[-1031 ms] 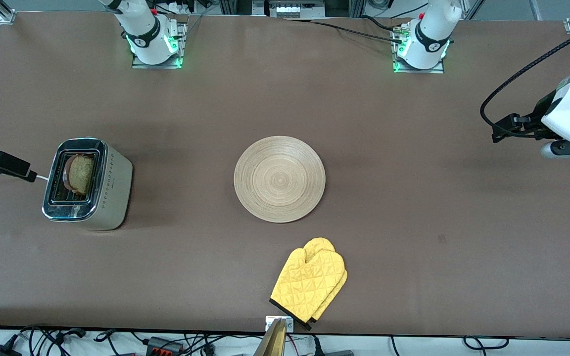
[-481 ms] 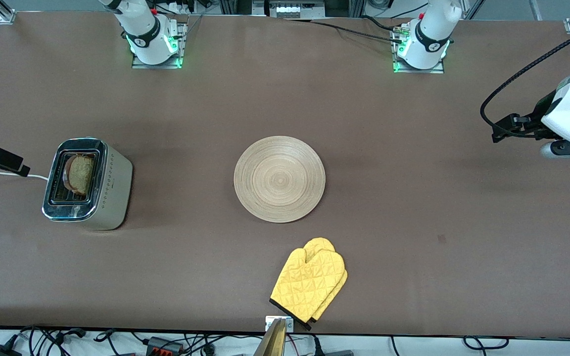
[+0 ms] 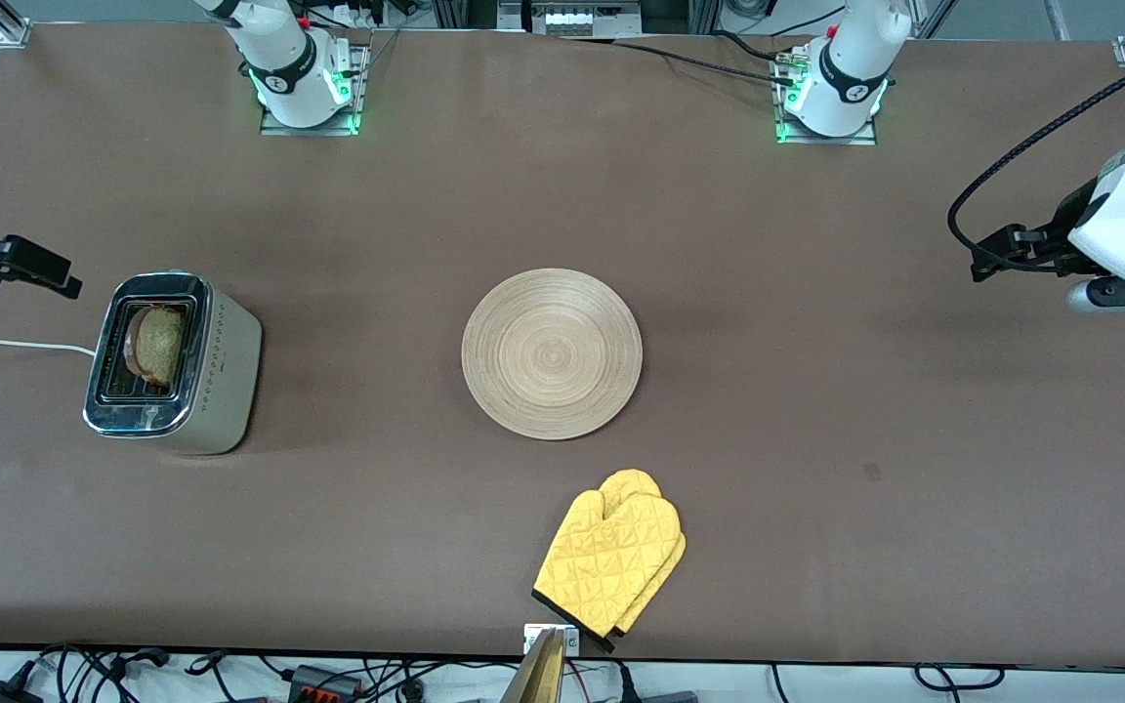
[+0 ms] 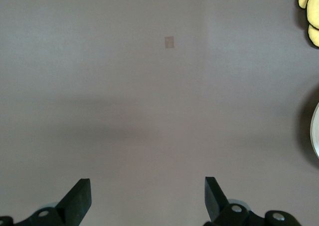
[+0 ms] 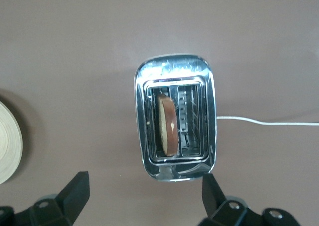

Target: Move plate and put bread in toaster

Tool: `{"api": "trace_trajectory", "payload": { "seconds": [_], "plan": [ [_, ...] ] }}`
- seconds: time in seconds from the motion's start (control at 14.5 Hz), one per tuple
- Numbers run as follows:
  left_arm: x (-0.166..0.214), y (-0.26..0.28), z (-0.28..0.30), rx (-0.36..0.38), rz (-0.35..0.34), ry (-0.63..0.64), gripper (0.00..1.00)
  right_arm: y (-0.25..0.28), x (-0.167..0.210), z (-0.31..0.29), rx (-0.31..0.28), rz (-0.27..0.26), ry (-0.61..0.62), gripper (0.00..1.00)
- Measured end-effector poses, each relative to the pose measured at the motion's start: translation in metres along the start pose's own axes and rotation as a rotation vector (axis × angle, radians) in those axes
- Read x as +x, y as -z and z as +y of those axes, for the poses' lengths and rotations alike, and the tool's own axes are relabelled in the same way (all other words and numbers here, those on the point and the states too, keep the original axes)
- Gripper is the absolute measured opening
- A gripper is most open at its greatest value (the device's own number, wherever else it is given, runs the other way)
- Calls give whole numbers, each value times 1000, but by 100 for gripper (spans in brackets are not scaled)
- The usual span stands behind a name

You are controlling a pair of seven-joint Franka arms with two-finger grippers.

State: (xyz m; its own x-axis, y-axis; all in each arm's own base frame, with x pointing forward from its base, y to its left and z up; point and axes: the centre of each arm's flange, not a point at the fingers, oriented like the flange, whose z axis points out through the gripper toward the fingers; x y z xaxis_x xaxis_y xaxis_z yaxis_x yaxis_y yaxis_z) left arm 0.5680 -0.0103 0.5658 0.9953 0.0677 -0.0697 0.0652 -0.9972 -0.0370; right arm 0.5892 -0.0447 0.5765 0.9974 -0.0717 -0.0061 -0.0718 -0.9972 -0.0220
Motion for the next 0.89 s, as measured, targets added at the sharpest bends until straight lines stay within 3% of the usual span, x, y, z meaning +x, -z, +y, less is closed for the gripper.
{"api": "trace_trajectory", "payload": {
  "seconds": [0.89],
  "plan": [
    [0, 0, 0, 0, 0, 0, 100, 4, -29, -3, -10, 7, 45, 100]
  ]
}}
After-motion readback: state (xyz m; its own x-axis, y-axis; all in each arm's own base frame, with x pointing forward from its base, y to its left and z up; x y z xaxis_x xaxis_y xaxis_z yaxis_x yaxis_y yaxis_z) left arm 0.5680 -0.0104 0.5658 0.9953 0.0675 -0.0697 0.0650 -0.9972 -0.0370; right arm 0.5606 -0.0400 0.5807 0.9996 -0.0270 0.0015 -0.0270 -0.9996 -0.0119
